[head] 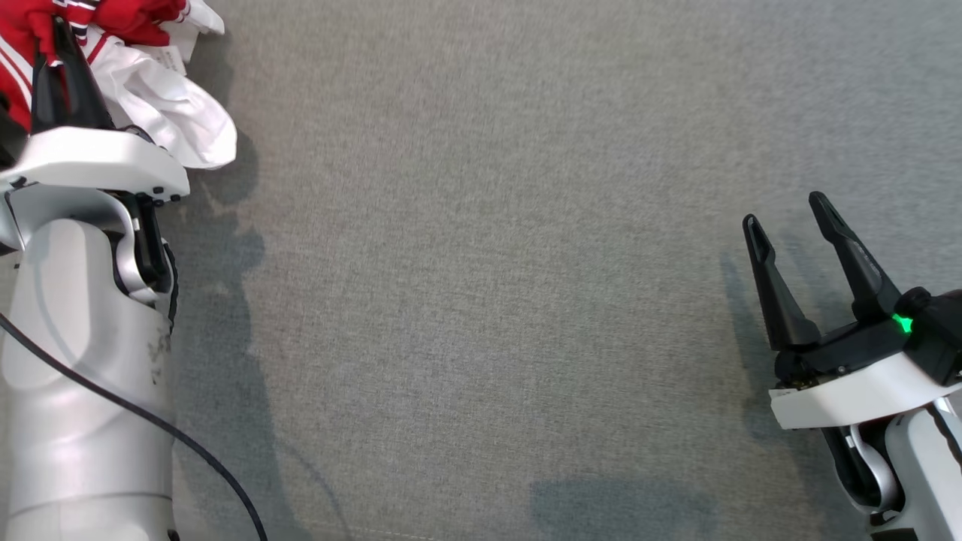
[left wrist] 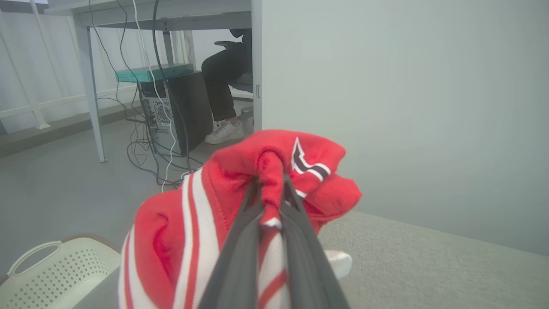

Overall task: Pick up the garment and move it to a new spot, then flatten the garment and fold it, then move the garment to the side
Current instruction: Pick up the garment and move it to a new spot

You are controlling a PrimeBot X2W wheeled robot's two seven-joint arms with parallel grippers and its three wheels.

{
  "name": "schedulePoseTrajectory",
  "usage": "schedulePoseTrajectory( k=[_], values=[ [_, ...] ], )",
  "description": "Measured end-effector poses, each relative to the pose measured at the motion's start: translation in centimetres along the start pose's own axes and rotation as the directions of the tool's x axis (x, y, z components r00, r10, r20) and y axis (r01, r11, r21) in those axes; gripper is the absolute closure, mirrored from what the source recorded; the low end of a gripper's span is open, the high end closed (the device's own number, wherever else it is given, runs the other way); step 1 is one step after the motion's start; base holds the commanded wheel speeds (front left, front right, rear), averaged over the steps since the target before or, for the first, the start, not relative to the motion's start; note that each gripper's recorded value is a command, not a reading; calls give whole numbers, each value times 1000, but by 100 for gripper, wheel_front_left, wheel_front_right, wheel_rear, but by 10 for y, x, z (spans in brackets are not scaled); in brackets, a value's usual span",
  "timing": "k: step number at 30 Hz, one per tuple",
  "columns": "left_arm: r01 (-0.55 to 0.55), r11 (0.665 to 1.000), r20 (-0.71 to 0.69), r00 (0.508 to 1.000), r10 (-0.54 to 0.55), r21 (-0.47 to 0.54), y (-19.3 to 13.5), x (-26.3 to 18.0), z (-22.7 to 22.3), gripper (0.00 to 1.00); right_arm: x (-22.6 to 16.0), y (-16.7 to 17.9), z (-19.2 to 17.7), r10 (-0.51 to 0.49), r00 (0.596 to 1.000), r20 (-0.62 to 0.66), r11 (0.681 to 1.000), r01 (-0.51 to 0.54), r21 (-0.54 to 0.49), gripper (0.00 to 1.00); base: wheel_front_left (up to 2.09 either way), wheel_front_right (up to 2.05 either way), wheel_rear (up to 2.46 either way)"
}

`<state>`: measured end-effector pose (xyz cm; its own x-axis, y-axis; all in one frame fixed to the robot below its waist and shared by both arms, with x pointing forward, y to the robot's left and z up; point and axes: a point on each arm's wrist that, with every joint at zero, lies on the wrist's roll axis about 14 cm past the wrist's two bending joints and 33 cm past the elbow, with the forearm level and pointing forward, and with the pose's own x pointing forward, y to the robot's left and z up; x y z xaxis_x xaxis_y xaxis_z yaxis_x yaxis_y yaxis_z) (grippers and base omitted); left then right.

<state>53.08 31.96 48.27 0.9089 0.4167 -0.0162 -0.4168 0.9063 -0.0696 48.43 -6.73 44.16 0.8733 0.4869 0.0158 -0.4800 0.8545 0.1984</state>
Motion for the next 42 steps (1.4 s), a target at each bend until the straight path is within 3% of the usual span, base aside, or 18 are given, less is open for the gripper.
schedulePoseTrajectory(
  k=[10, 19, 25, 38, 42],
  values=[
    [155, 988, 161, 975, -153, -1, -34, -39, 61, 100, -39, 1, 48, -99, 991, 88, 995, 100, -7, 0, 0, 0, 0],
    [361, 933, 224, 909, -352, 3, -94, -81, 86, 100, -97, -7, 76, -222, 964, 148, 974, 225, -5, 0, 0, 0, 0],
    [508, 861, 228, 838, -495, 1, -149, -113, 88, 100, -136, -13, 88, -299, 937, 182, 953, 304, -2, 0, 0, 0, 0],
    [773, 634, 157, 629, -762, -21, -253, -191, 76, 100, -195, -27, 111, -412, 873, 261, 905, 424, 10, 0, 0, 0, 0],
    [811, 581, 117, 584, -803, -62, -274, -212, 63, 100, -203, -30, 113, -432, 861, 270, 896, 445, 16, 0, 0, 0, 0]
  ],
)
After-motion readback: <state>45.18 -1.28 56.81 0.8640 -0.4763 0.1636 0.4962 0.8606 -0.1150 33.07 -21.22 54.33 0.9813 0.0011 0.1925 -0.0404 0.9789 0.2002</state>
